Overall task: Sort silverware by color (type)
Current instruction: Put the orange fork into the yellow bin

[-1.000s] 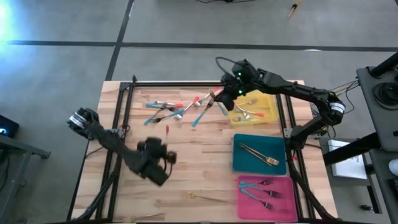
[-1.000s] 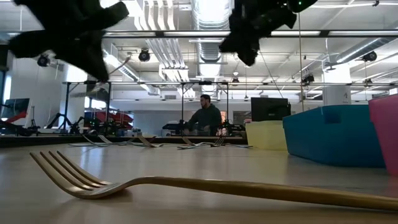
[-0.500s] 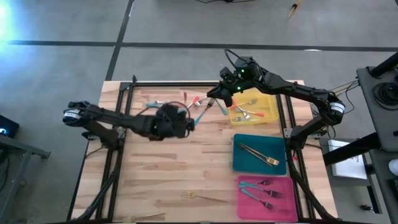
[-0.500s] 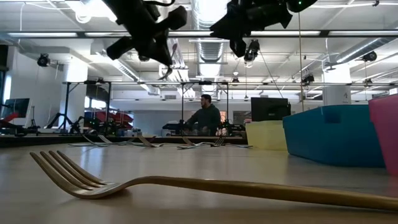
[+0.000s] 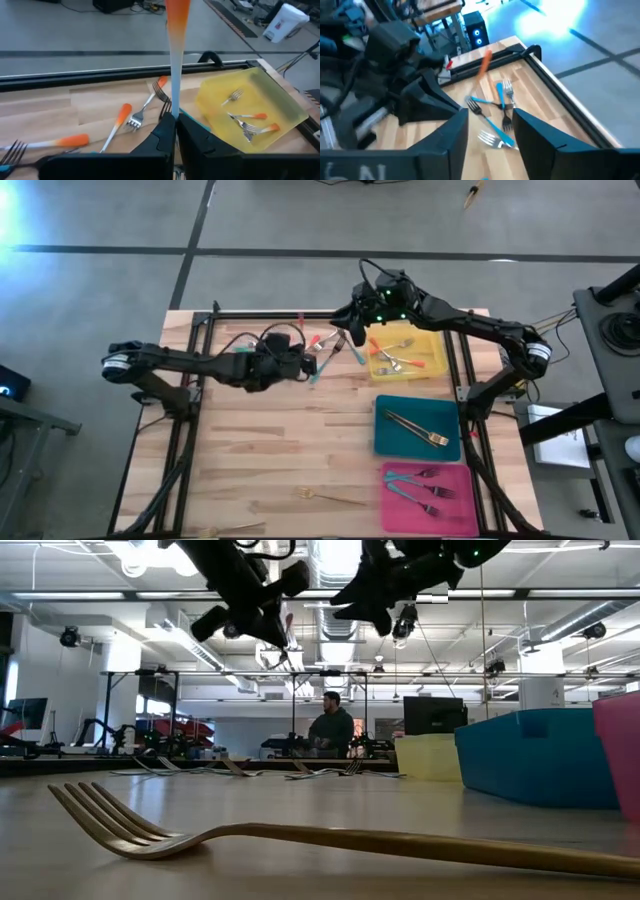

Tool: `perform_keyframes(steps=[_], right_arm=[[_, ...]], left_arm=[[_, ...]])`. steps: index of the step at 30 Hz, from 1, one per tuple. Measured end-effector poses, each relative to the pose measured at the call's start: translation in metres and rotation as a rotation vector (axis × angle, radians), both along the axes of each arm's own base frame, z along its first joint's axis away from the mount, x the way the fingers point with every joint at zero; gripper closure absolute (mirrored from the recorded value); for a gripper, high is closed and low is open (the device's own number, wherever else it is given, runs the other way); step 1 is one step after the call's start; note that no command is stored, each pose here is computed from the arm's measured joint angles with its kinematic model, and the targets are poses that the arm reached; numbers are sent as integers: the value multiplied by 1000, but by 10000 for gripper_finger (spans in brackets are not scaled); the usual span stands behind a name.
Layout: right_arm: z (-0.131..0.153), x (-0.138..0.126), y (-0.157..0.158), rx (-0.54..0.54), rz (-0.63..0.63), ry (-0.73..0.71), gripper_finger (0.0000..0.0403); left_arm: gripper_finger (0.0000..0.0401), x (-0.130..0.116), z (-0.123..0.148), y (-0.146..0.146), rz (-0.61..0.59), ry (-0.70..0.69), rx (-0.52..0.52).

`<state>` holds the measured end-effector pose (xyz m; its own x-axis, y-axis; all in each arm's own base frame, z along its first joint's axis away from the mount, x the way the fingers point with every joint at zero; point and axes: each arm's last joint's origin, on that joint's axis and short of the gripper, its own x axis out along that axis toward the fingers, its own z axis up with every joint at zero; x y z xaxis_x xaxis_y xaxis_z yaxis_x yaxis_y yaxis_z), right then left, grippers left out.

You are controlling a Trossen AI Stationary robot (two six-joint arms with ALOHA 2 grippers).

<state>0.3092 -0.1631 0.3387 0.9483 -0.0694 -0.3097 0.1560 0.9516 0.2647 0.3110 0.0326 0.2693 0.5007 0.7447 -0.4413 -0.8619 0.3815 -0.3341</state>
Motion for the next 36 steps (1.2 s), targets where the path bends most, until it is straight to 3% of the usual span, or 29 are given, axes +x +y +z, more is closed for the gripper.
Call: perform_keyframes(steps=[4,8,20,36], right_arm=[[-9,13,-8,149,-57,-57,226],[-16,23,-14,324,-111,-109,214],[-28,34,-28,377,-138,-171,217],[-33,41,-33,390,-176,-216,239]], left_arm=[[401,5,4,20,-48,-10,13],[401,3,6,37,-13,-15,25],[401,3,14,60,-42,-105,-2],[401,18,4,63,-109,-161,-28]])
